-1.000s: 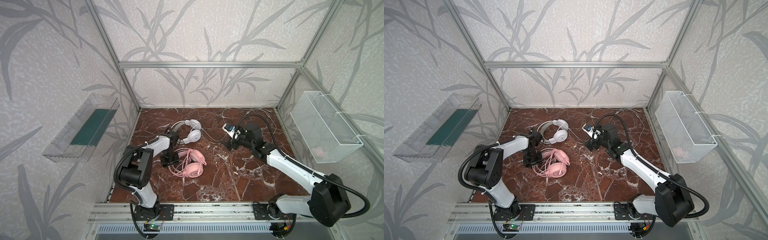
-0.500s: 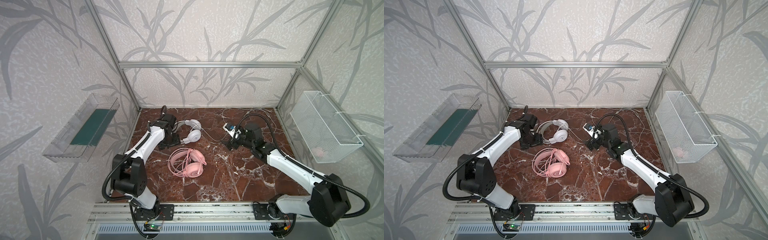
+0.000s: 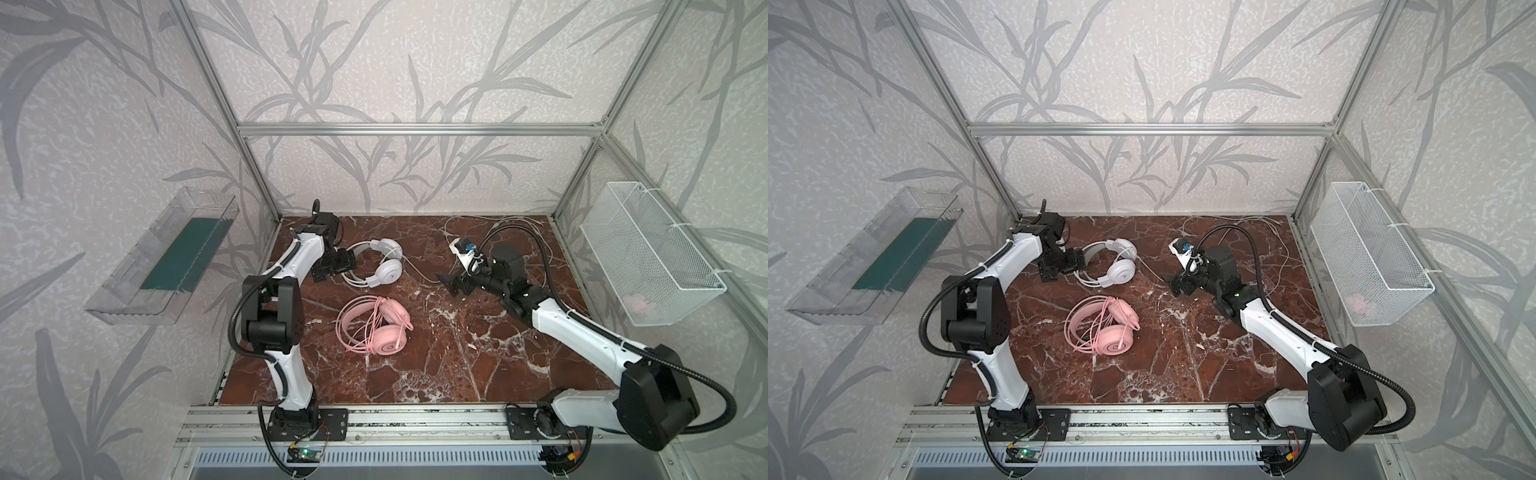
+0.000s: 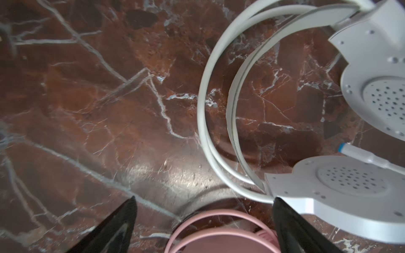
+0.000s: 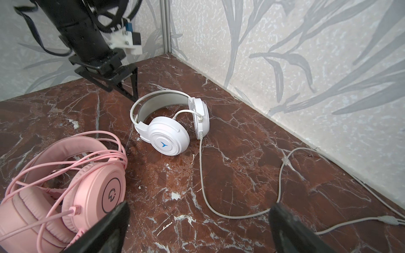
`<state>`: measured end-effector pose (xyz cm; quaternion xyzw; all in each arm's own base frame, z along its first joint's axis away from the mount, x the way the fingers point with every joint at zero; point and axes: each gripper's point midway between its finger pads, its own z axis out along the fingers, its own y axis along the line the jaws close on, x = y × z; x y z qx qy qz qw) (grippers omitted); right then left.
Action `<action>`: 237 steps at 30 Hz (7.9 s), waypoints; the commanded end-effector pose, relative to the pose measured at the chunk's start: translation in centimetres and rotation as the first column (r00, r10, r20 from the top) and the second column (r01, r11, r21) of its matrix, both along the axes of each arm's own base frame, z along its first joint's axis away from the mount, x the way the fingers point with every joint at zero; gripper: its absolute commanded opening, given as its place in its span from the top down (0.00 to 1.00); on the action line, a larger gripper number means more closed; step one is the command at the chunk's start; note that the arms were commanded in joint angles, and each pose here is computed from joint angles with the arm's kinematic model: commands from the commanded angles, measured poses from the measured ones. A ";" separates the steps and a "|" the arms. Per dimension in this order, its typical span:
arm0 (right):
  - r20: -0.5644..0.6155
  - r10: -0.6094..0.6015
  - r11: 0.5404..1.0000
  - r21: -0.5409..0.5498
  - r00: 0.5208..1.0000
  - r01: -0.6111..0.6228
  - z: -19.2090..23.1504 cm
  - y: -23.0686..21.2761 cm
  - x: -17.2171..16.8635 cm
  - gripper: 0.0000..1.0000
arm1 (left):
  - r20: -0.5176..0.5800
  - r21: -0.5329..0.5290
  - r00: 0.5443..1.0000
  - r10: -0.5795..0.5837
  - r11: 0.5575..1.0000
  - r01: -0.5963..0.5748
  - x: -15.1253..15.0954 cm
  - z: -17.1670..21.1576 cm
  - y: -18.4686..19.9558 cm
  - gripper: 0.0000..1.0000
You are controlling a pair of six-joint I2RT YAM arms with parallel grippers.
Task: Wrap the headphones
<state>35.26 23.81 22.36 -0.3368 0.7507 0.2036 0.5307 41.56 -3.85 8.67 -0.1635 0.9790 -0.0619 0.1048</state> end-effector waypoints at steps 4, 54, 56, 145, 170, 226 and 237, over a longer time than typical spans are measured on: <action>-0.006 -0.022 0.998 0.055 1.000 0.023 0.4 -0.1 0.2 0.01 | 0.025 -0.077 0.997 -0.074 0.994 0.076 2.9 -1.5 -1.5 0.06; -0.174 0.114 0.993 0.007 0.978 -0.115 -6.0 -2.2 1.3 0.01 | 0.236 -0.208 0.969 -0.077 0.970 0.128 9.8 6.7 -4.9 1.00; -0.145 0.163 0.987 0.018 0.976 -0.162 -6.0 -1.4 1.8 0.01 | 0.262 -0.217 0.962 -0.082 0.966 0.141 9.8 8.3 -5.3 1.00; -0.039 -0.053 0.998 -0.024 0.998 0.052 -4.3 -3.5 5.5 0.01 | -0.174 0.111 0.950 -0.258 0.954 0.279 5.1 -7.8 -5.5 0.55; -0.195 0.199 0.979 -0.003 0.960 -0.203 -7.5 -1.1 4.2 0.01 | 0.066 -0.022 0.971 -0.230 0.972 0.232 8.1 2.3 -7.7 1.00; -0.052 0.176 0.965 0.205 0.983 -0.162 -10.5 1.9 11.7 0.12 | 0.309 -0.176 0.929 -0.203 0.948 0.266 6.1 16.7 -10.1 1.00; -0.070 0.224 0.938 0.285 0.972 -0.196 -9.5 2.6 10.8 0.28 | 0.380 -0.244 0.916 -0.132 0.941 0.236 7.3 19.3 -10.5 1.00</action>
